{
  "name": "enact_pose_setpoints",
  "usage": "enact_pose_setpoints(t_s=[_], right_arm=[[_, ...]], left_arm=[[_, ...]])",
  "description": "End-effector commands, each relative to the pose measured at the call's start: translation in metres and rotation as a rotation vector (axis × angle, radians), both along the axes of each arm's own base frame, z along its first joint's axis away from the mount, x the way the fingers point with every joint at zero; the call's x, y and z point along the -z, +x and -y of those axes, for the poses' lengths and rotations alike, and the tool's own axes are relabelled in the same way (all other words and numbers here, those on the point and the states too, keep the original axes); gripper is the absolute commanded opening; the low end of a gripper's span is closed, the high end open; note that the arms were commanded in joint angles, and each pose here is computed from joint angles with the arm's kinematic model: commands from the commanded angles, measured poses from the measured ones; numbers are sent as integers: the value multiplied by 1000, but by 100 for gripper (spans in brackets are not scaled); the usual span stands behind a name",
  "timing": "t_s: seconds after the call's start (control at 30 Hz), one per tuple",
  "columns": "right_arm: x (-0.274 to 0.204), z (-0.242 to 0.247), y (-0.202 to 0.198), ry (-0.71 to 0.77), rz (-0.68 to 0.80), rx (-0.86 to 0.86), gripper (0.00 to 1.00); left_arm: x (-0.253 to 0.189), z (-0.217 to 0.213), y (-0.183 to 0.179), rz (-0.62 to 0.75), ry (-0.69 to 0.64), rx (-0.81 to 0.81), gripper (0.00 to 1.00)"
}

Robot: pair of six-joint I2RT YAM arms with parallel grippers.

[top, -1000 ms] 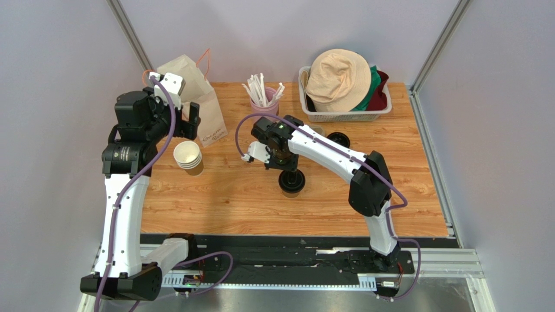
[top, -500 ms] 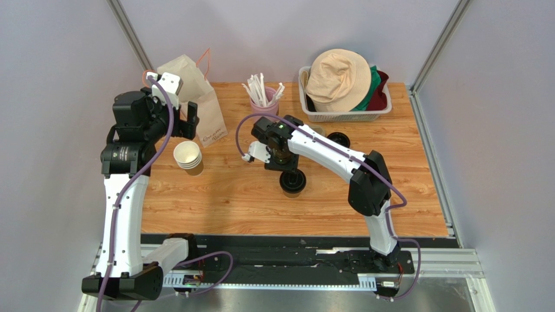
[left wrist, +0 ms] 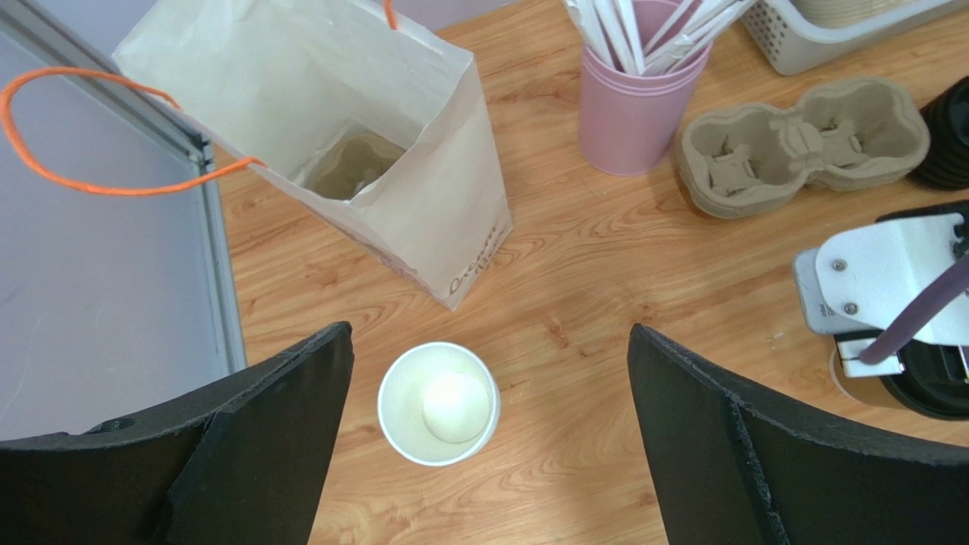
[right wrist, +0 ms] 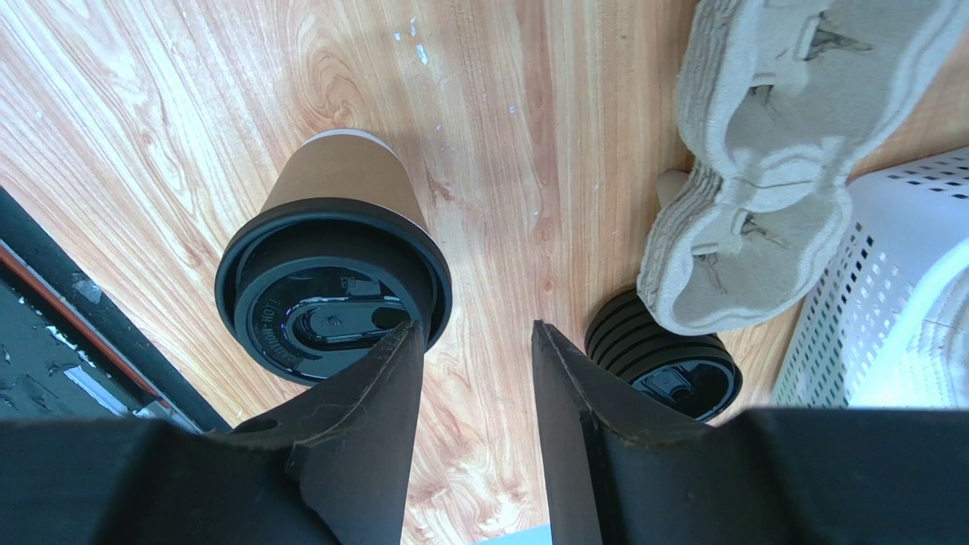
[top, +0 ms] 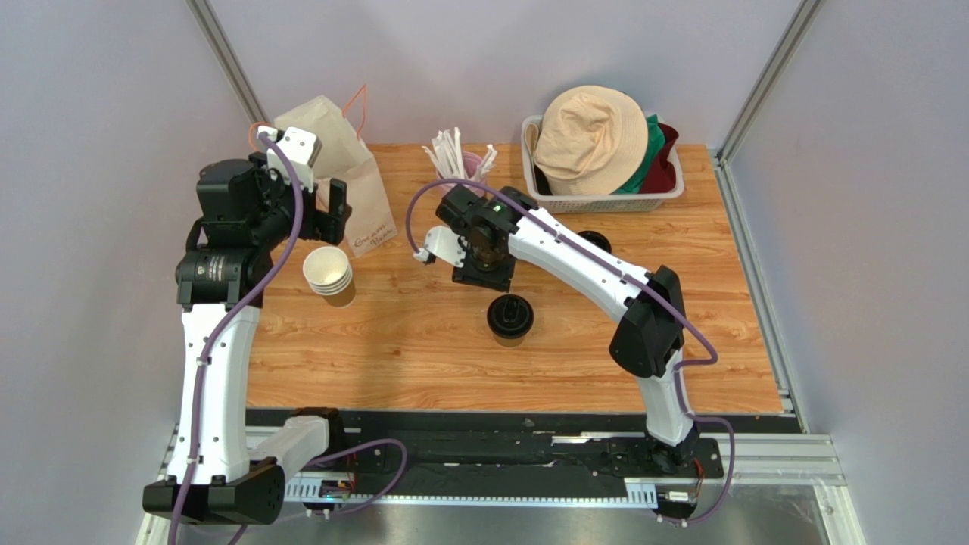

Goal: Pack the takeout coffee

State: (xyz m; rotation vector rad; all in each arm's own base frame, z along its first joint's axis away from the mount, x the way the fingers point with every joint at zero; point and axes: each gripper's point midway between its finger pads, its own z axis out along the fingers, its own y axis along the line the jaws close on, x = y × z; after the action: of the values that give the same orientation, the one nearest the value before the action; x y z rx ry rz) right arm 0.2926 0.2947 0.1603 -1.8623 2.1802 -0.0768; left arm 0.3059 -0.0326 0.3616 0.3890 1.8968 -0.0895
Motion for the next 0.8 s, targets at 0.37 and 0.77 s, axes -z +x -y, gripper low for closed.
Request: enact_pose_setpoints(t_s=[0.37, 0.77], right_arm=[[-90, 108, -11, 362, 11, 396, 67], [-66, 140, -22, 576, 85, 591, 66]], left_arm=[[33, 104, -12, -162, -84, 446, 99], [131, 203, -22, -604, -150, 661, 99]])
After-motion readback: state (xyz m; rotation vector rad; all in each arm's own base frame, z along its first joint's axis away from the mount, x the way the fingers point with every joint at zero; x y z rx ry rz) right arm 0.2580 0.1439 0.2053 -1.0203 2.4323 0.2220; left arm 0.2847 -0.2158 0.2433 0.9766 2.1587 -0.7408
